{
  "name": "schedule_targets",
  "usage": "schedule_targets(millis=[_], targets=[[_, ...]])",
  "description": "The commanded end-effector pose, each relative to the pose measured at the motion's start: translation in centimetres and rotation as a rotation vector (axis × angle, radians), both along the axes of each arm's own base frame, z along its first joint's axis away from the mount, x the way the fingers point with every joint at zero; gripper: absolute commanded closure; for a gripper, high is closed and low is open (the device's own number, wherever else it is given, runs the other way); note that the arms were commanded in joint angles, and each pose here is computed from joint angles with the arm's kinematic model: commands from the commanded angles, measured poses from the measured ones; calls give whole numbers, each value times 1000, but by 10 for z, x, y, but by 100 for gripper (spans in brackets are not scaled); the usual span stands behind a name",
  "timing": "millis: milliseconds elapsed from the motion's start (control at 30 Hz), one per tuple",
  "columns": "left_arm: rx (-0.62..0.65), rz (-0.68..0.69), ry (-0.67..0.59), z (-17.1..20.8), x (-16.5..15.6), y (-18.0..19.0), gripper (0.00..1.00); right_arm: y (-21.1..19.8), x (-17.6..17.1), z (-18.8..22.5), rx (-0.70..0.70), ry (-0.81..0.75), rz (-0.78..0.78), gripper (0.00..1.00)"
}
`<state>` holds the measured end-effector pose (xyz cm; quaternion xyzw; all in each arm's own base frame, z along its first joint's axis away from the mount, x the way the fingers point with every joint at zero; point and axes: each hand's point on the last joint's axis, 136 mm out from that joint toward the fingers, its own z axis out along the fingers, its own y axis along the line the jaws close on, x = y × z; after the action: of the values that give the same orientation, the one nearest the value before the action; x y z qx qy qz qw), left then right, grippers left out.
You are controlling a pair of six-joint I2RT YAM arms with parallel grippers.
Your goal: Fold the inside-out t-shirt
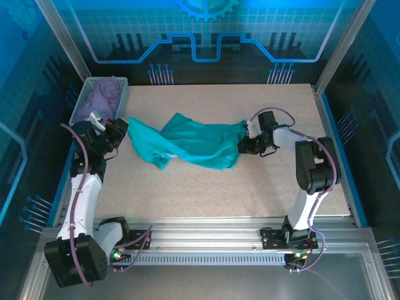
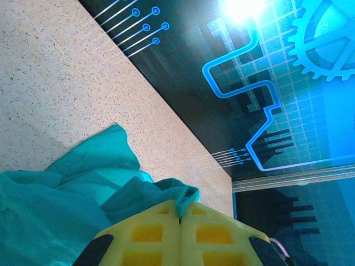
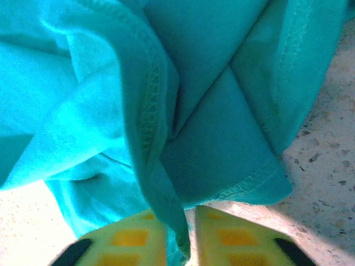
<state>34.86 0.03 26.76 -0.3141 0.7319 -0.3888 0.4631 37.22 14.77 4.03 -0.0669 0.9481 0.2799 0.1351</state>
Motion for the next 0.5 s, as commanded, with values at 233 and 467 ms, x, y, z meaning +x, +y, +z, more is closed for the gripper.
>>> schedule_targets(millis=[233,467], targets=[[21,-17,-68,48,-2,-1,100,-6,11,173,281,-441,-55,100],[310,20,-377,210,-53,-4,100,-61,-41,350,212,-867,-184,100]])
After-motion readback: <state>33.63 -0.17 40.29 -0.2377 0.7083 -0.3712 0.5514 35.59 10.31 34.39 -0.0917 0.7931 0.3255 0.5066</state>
